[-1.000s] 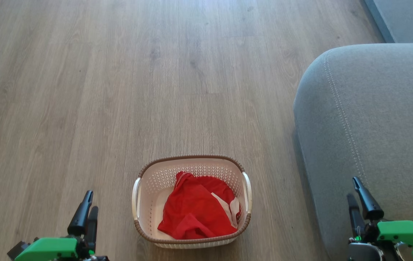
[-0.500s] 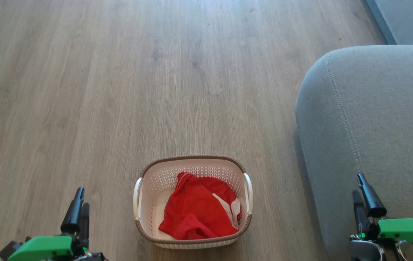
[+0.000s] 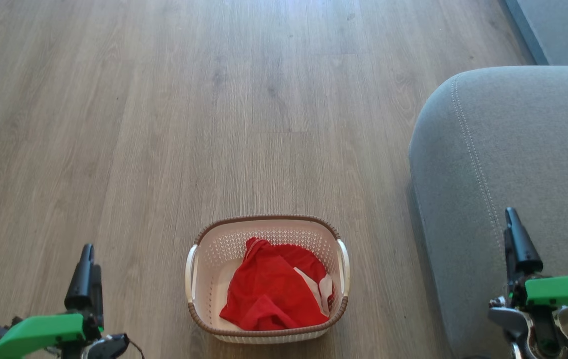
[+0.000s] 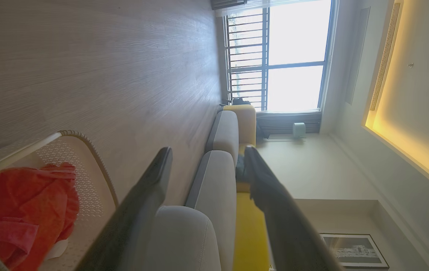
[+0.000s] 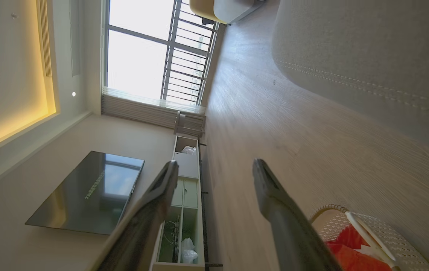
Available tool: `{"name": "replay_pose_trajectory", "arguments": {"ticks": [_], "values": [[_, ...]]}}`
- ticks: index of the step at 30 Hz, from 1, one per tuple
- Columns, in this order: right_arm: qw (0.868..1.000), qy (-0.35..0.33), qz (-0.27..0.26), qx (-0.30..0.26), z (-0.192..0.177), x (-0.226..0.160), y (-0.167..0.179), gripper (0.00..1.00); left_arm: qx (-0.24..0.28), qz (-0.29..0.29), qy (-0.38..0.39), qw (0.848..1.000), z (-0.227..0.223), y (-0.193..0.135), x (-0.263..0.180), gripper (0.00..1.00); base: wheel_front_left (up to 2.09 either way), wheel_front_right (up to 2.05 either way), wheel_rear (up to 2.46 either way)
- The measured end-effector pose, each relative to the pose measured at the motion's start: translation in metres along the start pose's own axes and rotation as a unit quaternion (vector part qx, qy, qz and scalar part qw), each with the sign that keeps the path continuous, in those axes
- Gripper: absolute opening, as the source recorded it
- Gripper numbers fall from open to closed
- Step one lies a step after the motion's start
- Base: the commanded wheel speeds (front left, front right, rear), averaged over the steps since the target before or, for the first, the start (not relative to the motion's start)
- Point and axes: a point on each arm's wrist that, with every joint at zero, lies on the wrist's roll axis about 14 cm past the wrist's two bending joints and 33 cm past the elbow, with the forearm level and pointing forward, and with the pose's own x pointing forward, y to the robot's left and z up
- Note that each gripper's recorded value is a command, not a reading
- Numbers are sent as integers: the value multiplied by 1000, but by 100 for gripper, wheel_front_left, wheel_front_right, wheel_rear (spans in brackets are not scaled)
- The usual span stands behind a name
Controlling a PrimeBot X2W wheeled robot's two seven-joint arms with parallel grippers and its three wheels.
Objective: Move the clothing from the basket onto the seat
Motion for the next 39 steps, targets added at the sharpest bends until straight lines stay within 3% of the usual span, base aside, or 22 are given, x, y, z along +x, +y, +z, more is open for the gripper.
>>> {"name": "replay_pose_trajectory", "arguments": {"ticks": [12, 20, 29, 39], "values": [[996, 4, 43, -83, -7, 6, 28, 100, 26, -31, -28, 999, 12, -20, 1, 100, 0, 0, 0], [980, 2, 88, -179, -14, 13, 57, 100, 72, -59, -54, 994, 26, -41, 4, 100, 0, 0, 0], [947, -9, 131, -293, -21, 12, 83, 100, 158, -108, -83, 978, 36, -76, 4, 100, 0, 0, 0], [914, -32, 175, -365, -24, 10, 112, 100, 253, -111, -113, 954, 35, -101, 1, 100, 0, 0, 0]]}}
